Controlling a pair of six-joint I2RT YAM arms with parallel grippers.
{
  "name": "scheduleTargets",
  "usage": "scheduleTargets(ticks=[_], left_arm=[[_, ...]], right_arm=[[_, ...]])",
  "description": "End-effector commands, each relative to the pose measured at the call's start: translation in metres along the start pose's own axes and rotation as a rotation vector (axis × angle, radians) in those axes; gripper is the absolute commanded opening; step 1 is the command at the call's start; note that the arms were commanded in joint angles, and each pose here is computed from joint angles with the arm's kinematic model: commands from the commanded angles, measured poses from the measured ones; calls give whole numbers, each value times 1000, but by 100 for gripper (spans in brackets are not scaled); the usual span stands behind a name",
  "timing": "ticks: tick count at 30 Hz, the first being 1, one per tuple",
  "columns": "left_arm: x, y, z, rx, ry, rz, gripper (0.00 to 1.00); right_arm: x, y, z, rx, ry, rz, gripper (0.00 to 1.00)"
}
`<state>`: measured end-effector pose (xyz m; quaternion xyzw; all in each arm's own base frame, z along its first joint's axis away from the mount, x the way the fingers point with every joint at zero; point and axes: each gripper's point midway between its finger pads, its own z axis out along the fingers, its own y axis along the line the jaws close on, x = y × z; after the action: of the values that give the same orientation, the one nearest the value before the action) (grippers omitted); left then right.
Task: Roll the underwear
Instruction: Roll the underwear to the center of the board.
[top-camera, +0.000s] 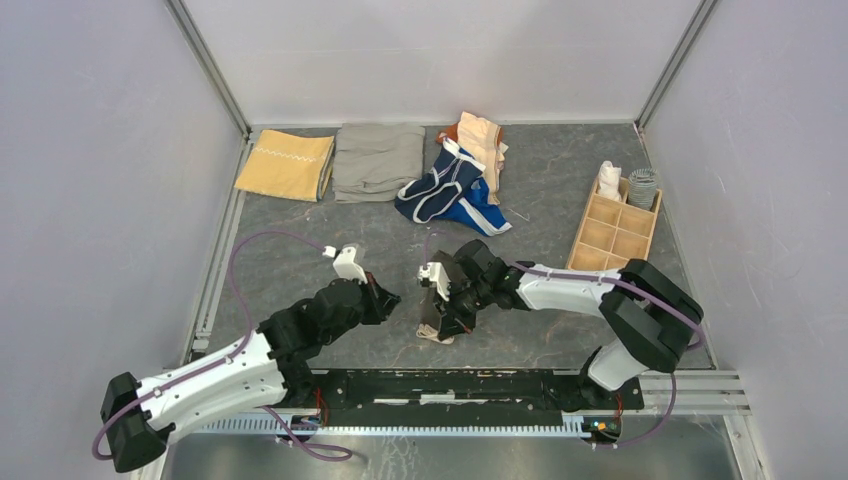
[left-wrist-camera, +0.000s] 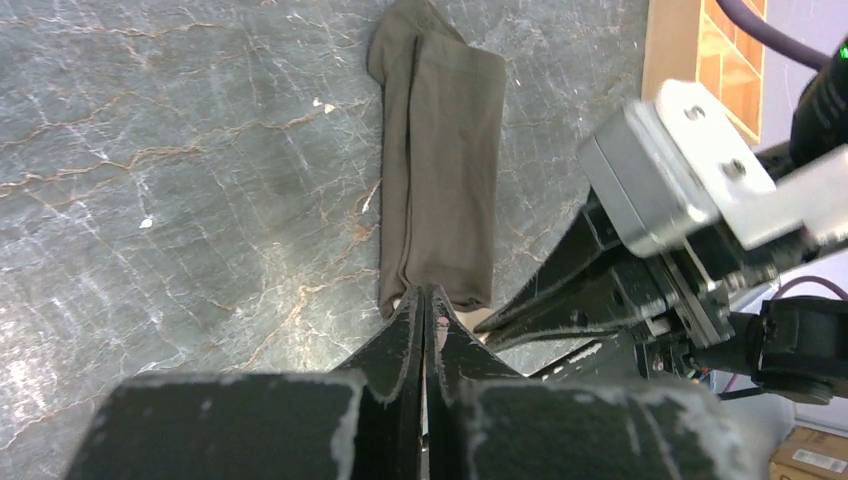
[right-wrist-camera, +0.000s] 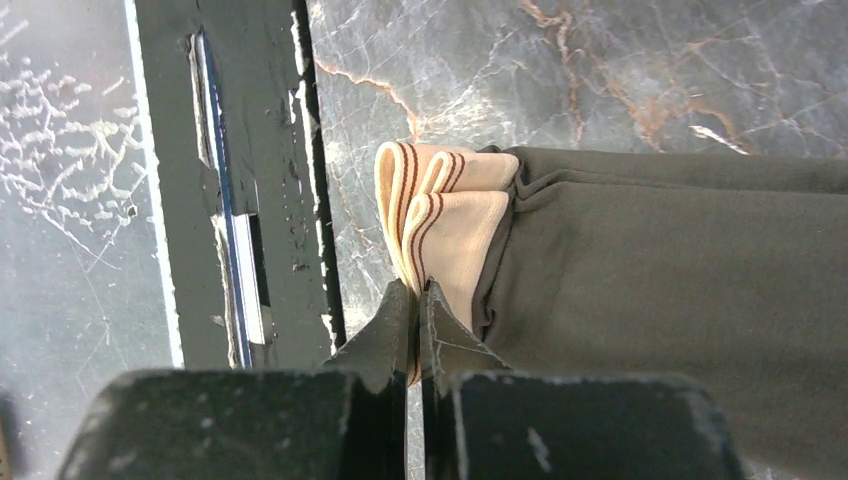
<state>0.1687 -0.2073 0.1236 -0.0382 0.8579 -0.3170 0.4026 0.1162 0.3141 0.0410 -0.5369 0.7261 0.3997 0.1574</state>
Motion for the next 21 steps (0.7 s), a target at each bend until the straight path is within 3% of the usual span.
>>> scheduleTargets(ticks=[1, 12, 21], left_arm=[[-16, -26, -1, 87, -24, 44, 2], [-15, -41, 8, 123, 2, 90, 2], [-17, -54, 17, 139, 21, 118, 2]], right_arm=[[-6, -16, -2, 1, -15, 54, 0], [-5, -44, -15, -11, -61, 198, 0], [-18, -42, -25, -103, -183, 284, 0]])
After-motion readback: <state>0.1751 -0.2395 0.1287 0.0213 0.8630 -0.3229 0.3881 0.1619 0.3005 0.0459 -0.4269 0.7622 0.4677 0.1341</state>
